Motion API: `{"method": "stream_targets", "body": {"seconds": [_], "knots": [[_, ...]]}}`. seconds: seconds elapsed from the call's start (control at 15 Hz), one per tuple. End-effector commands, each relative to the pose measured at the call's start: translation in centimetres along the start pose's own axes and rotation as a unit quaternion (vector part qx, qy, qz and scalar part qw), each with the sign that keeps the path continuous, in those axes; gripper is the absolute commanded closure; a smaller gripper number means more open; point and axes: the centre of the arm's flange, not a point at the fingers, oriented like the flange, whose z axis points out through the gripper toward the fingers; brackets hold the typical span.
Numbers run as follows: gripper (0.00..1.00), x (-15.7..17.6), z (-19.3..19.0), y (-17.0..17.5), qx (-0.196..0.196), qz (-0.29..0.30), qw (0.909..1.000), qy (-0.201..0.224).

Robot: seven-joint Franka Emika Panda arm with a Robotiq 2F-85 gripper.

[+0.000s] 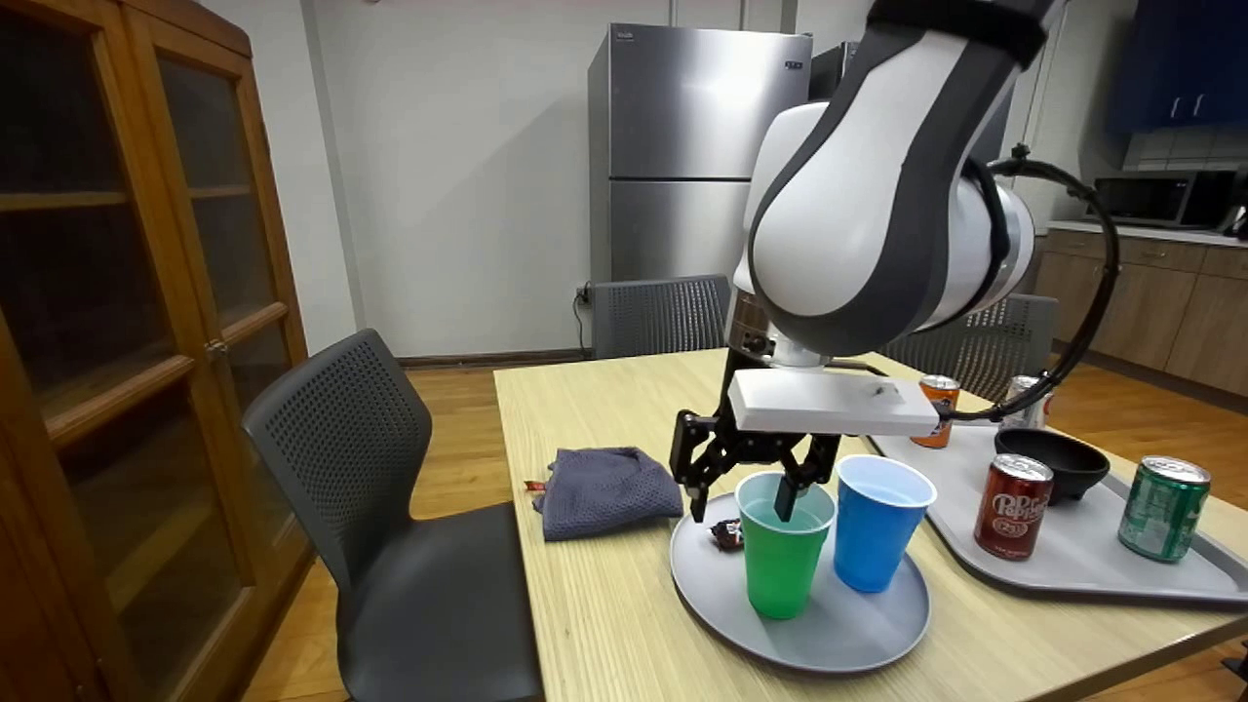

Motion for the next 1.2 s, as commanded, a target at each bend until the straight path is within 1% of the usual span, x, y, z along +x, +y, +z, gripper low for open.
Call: {"method": "stream_targets", "body": {"seconds": [0.0,0.07,0.4,0.47,0.53,0.6,0.93,1.13], "knots": [[0.41,0.8,0.2,-0.6,-0.014,0.007,0.9999,0.006],[0.51,1.0,0.1,-0.4,-0.018,0.007,0.9998,0.007],[0.88,1.5,-0.1,0.1,-0.033,0.001,0.9993,0.015],[0.97,1.6,-0.2,0.1,-0.034,0.0,0.9993,0.016],[1.0,1.6,-0.2,0.1,-0.035,-0.001,0.9992,0.017],[1.0,1.7,-0.3,0.1,-0.036,-0.003,0.9992,0.019],[0.99,1.9,-1.2,-0.4,-0.036,-0.014,0.999,0.024],[0.99,2.0,-1.9,-1.6,-0.03,-0.032,0.9985,0.032]]}}
